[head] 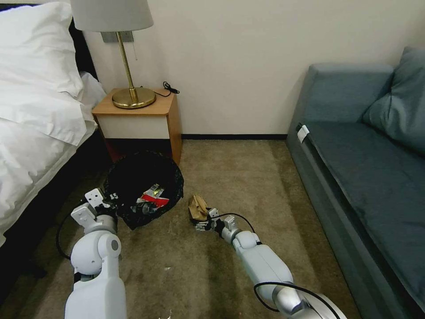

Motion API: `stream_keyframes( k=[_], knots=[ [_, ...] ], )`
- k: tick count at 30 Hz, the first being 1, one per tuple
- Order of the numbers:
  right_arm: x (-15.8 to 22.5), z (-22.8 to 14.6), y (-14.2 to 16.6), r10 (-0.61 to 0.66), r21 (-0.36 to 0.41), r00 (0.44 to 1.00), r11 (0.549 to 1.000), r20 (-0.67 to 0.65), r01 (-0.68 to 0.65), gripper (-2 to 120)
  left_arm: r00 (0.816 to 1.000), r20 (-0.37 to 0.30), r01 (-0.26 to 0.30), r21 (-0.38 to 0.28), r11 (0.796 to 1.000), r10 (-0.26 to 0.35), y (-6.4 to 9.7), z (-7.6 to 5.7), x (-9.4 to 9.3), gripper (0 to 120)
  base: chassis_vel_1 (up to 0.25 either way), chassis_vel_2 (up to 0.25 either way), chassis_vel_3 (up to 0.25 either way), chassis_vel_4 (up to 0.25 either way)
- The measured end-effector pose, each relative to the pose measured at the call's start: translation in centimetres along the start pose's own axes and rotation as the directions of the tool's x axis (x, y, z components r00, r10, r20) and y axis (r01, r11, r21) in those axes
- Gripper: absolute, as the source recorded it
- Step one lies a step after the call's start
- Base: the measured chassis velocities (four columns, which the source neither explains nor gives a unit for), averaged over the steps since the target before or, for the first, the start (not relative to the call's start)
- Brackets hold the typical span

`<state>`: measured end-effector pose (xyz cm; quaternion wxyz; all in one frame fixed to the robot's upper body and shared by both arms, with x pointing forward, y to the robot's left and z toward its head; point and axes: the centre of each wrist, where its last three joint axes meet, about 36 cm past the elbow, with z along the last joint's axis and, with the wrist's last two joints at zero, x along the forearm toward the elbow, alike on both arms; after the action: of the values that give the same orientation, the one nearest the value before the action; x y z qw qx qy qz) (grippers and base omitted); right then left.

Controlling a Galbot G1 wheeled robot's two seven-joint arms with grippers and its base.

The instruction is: Pick up the trash bin, then pick up the garbage on the floor and place it into the trash bin.

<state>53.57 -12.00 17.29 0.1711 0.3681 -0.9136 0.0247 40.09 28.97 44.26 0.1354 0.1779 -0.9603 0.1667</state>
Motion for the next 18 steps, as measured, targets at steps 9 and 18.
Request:
stream_keyframes(
  k=[9, 18],
  knots=[
    [0.1, 0.6, 0.6, -0.003, 0.014, 1.000, 1.000, 0.000, 0.003, 100, 1.000, 0.000, -0.003, 0.002, 1.000, 0.003, -0.1, -0.1, -0.1, 2, -0.140, 0.123, 0.154, -0.154],
    [0.1, 1.4, 1.5, 0.015, 0.039, 1.000, 0.999, -0.024, -0.014, 100, 1.000, -0.002, -0.002, 0.001, 1.000, 0.002, -0.1, 0.0, -0.1, 2, -0.021, 0.015, 0.024, -0.019]
  ],
)
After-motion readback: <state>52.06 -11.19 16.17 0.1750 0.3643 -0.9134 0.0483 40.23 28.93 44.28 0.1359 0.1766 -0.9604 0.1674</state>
